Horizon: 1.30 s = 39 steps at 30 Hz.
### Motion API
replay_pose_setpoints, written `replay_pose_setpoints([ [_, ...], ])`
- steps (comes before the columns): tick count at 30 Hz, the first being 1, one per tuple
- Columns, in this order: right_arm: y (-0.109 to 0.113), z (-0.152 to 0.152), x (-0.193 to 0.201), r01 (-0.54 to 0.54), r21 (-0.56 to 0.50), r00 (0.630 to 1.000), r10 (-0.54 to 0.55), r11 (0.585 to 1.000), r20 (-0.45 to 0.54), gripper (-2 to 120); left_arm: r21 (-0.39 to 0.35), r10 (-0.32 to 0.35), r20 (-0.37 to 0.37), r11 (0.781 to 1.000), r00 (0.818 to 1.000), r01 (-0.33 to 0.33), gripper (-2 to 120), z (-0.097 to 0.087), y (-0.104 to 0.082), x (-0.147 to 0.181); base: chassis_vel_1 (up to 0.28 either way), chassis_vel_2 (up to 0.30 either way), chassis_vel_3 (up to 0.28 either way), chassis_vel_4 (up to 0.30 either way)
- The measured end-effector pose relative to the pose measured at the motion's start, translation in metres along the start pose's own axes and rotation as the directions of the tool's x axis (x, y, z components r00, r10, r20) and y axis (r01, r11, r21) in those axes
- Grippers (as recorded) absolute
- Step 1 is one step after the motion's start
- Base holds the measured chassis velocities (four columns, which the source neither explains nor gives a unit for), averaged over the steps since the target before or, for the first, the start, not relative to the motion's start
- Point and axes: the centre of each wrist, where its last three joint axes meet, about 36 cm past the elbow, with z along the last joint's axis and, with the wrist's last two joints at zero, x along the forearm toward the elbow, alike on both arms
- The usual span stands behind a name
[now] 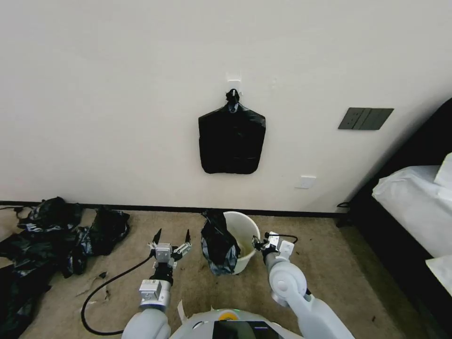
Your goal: Place a trash bag onto the trash bin.
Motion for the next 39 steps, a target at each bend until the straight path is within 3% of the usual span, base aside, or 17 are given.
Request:
replay_pose_setpoints([
  [2,-0.002,-0.006,0.01,0.01,0.032,0.999,-0.012,0.999,0.053,70,0.0,0.0,0.0,1.0,1.0,0.0,100,0.0,0.0,0.0,0.0,0.0,0.0,0.0],
  [7,-0.008,-0.018,0.031,0.05,0.132,0.983,-0.072,0.99,0.167,82,-0.002,-0.001,-0.003,1.0,1.0,0.001,100,0.001,0.0,0.001,0.0,0.0,0.0,0.0],
  [9,-0.012,-0.023,0.045,0.107,0.243,0.961,-0.163,0.964,0.225,91,-0.004,-0.002,-0.009,1.0,1.0,0.002,100,0.003,0.0,0.001,0.0,0.0,0.0,0.0],
  [10,-0.014,-0.027,0.056,0.168,0.33,0.94,-0.252,0.929,0.231,97,-0.006,-0.003,-0.015,1.0,1.0,0.003,100,0.004,0.0,0.001,0.0,0.0,0.0,0.0],
  [11,-0.014,-0.027,0.056,0.168,0.33,0.94,-0.252,0.929,0.231,97,-0.006,-0.003,-0.015,1.0,1.0,0.003,100,0.004,0.0,0.001,0.0,0.0,0.0,0.0],
  [14,-0.003,-0.038,0.081,0.387,0.498,0.872,-0.483,0.776,0.076,100,-0.004,-0.006,-0.03,1.0,1.0,0.006,100,0.008,-0.001,0.002,0.0,0.0,0.0,0.0],
  [15,-0.003,-0.038,0.081,0.387,0.498,0.872,-0.483,0.776,0.076,100,-0.004,-0.006,-0.03,1.0,1.0,0.006,100,0.008,-0.001,0.002,0.0,0.0,0.0,0.0],
  [18,0.01,-0.053,0.073,0.506,0.523,0.826,-0.56,0.686,-0.063,100,0.001,-0.01,-0.037,1.0,0.999,0.01,100,0.008,-0.002,0.002,0.0,0.0,0.0,0.0],
  [20,0.015,-0.057,0.067,0.532,0.518,0.815,-0.57,0.67,-0.099,100,0.003,-0.012,-0.042,1.0,0.999,0.012,100,0.009,-0.002,0.002,0.0,0.0,0.0,0.0],
  [23,0.029,-0.061,0.044,0.575,0.505,0.799,-0.575,0.644,-0.176,97,0.007,-0.015,-0.053,1.0,0.998,0.015,100,0.011,-0.004,0.002,0.0,0.0,0.0,0.0],
  [28,0.037,-0.048,0.022,0.587,0.495,0.8,-0.553,0.64,-0.235,92,0.013,-0.014,-0.058,1.0,0.998,0.015,100,0.011,-0.006,0.002,0.0,0.0,0.0,0.0],
  [39,0.039,-0.029,-0.003,0.519,0.598,0.84,-0.496,0.611,-0.223,51,0.022,-0.001,-0.054,1.0,0.999,0.002,100,0.009,-0.01,0.0,0.0,0.0,0.0,0.0],
])
